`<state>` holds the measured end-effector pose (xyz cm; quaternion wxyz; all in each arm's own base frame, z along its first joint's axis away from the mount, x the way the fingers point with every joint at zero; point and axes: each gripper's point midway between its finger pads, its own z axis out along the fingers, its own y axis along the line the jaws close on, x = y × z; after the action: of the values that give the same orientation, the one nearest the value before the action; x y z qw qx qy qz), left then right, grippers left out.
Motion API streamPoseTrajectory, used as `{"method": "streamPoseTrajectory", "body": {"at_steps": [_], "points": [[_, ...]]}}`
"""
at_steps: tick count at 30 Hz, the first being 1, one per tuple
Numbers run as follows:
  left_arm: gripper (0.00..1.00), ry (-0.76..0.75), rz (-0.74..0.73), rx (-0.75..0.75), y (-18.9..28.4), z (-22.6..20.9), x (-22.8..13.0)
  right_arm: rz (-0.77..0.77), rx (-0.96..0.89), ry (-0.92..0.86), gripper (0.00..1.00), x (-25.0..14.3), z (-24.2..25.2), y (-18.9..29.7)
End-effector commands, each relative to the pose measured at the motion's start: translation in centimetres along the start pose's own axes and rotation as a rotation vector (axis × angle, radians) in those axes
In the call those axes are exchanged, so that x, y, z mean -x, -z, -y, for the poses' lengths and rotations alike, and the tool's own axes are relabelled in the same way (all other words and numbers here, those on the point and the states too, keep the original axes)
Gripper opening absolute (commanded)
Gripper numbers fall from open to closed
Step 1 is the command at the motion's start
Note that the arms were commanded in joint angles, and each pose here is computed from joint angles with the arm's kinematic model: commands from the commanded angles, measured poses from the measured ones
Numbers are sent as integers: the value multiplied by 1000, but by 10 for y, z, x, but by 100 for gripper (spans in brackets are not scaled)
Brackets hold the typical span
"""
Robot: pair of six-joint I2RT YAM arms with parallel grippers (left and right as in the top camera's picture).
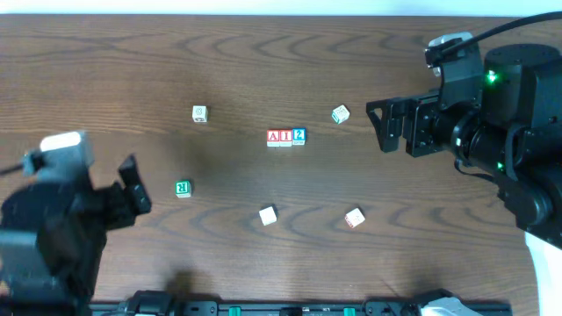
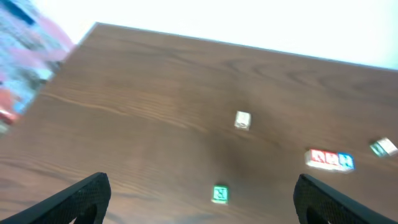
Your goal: Spell out Ai2
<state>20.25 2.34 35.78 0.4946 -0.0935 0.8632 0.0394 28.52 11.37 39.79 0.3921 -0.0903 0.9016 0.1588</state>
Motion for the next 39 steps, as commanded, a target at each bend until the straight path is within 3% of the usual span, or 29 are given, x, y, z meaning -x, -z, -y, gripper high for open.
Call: {"method": "streamPoseTrajectory", "body": {"at_steps": [1, 9, 21, 39], "points": [[95, -49, 4, 61, -8, -15, -23, 3, -10, 3, 99, 1, 3, 1], [95, -23, 66, 98, -38, -28, -93, 3, -10, 3, 99, 1, 3, 1], [95, 16, 133, 93, -89, -29, -167, 3, -10, 3, 99, 1, 3, 1], [95, 59, 102, 98, -133, -28, -212, 3, -10, 3, 99, 1, 3, 1]]}}
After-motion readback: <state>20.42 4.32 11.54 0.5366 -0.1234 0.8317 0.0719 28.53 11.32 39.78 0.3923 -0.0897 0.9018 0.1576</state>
